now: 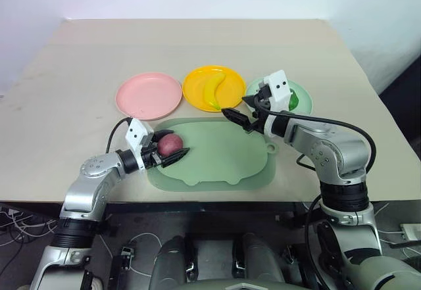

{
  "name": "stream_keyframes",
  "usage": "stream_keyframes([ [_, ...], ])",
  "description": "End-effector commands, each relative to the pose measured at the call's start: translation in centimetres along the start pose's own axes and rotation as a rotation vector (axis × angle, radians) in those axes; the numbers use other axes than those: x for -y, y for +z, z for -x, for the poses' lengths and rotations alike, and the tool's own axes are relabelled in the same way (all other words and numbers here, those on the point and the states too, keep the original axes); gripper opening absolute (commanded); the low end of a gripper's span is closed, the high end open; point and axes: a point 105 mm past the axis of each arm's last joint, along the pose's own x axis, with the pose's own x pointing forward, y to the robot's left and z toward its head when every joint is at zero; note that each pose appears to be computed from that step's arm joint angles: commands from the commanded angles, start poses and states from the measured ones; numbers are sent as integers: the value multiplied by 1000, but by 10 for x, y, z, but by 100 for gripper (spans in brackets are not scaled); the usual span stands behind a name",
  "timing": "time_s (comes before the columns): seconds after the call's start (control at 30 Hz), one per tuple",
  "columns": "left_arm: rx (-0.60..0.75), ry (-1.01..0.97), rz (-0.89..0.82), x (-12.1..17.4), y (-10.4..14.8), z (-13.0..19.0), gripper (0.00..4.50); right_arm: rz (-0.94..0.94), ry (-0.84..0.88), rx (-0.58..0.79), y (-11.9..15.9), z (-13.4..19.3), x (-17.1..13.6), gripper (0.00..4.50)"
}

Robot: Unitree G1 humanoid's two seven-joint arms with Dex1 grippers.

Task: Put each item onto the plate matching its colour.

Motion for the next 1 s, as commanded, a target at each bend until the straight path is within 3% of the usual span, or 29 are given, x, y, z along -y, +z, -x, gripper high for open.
stream_keyframes([
  [0.03,47,12,-14,-7,13,1,299,19,-27,72,23,8,5,427],
  [0.23,22,24,-44,-10,11,5,292,23,-39,72,24,9,9,427],
  [0.53,266,110,-16,-22,63,22,292,12,-33,80,22,10,6,427],
  [0.77,325,441,1,-82,86,22,292,15,-28,72,20,5,6,427],
  [1.0,195,665,-7,-123,77,9,292,23,-20,66,17,2,5,427],
])
